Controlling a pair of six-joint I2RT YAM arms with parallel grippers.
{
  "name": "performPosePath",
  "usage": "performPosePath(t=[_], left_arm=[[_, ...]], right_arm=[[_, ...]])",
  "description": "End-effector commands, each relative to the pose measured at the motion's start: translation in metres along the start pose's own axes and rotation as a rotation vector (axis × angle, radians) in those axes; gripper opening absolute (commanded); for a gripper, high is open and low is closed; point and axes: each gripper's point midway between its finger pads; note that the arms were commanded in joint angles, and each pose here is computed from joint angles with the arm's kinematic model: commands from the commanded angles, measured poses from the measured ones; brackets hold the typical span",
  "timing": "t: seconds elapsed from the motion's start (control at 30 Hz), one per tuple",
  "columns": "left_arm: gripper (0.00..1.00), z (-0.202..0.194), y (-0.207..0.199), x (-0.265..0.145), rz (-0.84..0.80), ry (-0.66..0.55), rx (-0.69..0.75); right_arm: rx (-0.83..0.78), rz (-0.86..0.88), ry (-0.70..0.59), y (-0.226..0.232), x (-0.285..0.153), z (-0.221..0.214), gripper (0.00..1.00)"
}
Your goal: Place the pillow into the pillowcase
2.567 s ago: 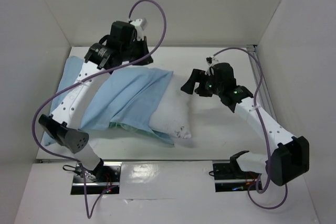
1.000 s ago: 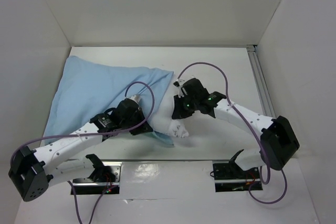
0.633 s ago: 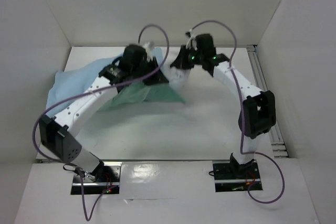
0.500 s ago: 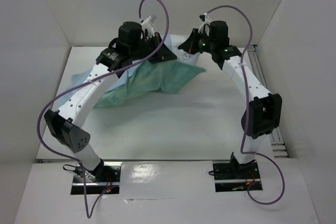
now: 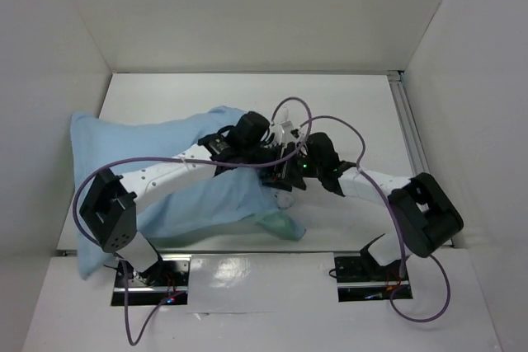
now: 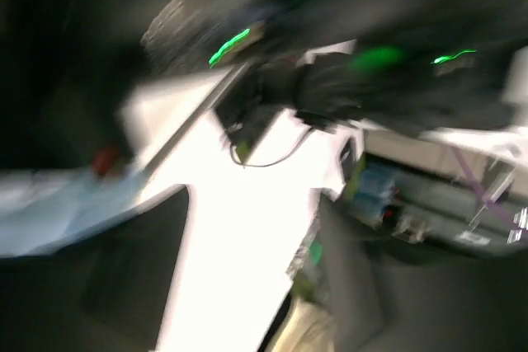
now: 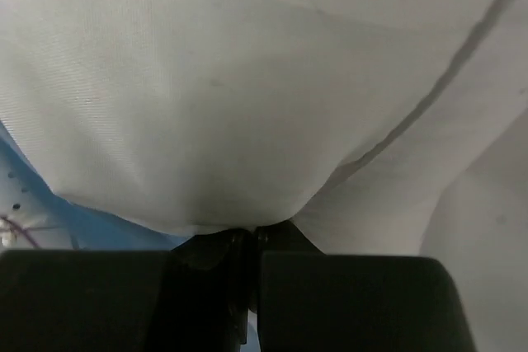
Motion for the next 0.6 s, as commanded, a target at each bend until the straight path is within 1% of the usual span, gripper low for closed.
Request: performPosePath(t=[0.0, 0.03, 0.07, 0.13, 0.17, 0.2, 0.23, 0.27, 0.3, 0.33, 0.37, 0.4, 0.43, 0.47, 0.5, 0.53, 0.57], left_arm=[[0.82, 0.026, -0.110, -0.051, -0.251, -0.135, 0.298], [0.98, 0.029, -0.123, -0.060, -0.264, -0.152, 0.349], [1.00, 0.030, -0.122, -0.065, -0.245, -0.150, 0.348], [1.00, 0.032, -0.128, -0.075, -0.244, -0.152, 0.373], [1.00, 0.029, -0.142, -0.087, -0.268, -0.159, 0.421], [0.96, 0.038, -0.137, -0.094, -0.252, -0.172, 0.413], [0.91, 0.044, -0.137, -0.100, -0.248, -0.191, 0.423], [0.66, 0.050, -0.141, -0.111, -0.259, -0.220, 0.457], [0.50, 0.068, -0.127, -0.123, -0.208, -0.268, 0.423], [0.37, 0.083, -0.117, -0.130, -0.161, -0.307, 0.397], [0.25, 0.105, -0.112, -0.142, -0.096, -0.393, 0.406], [0.22, 0.136, -0.086, -0.146, -0.003, -0.447, 0.354], [0.31, 0.153, -0.067, -0.150, 0.087, -0.486, 0.306], [0.43, 0.159, -0.040, -0.153, 0.199, -0.476, 0.233], [0.55, 0.183, -0.032, -0.168, 0.296, -0.562, 0.243], [0.69, 0.197, -0.006, -0.156, 0.386, -0.553, 0.196], [0.73, 0.205, 0.006, -0.156, 0.446, -0.564, 0.186]], right_arm=[[-0.068, 0.120, -0.084, 0.049, -0.018, 0.013, 0.00], [-0.087, 0.115, -0.081, 0.049, -0.021, 0.011, 0.00], [-0.100, 0.111, -0.065, 0.052, -0.025, 0.006, 0.00], [-0.119, 0.089, -0.057, 0.049, -0.030, 0.002, 0.00], [-0.152, 0.085, -0.053, 0.052, -0.031, 0.000, 0.00], [-0.152, 0.064, -0.043, 0.049, -0.035, -0.003, 0.00], [-0.159, 0.056, -0.028, 0.050, -0.037, -0.009, 0.05], [-0.185, 0.055, -0.013, 0.051, -0.039, -0.014, 0.08], [-0.183, 0.015, -0.008, 0.046, -0.044, -0.017, 0.11], [-0.193, -0.005, -0.002, 0.046, -0.046, -0.019, 0.18], [-0.219, -0.031, -0.002, 0.042, -0.050, -0.019, 0.38], [-0.216, -0.076, 0.013, 0.040, -0.059, -0.020, 0.49], [-0.224, -0.159, -0.021, 0.030, -0.064, -0.012, 0.54], [-0.230, -0.215, -0.041, 0.024, -0.071, -0.007, 0.57], [-0.229, -0.272, -0.069, 0.019, -0.078, -0.001, 0.62], [-0.232, -0.367, -0.127, 0.009, -0.093, 0.008, 0.63], [-0.238, -0.407, -0.174, 0.009, -0.102, 0.018, 0.65]])
Point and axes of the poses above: each gripper's point midway between its finger pads, its own x axis out along the fingers, its own y axis along the line the jaws close on, z = x × y, and after that the axes turned 6 degrees about -x, right-handed
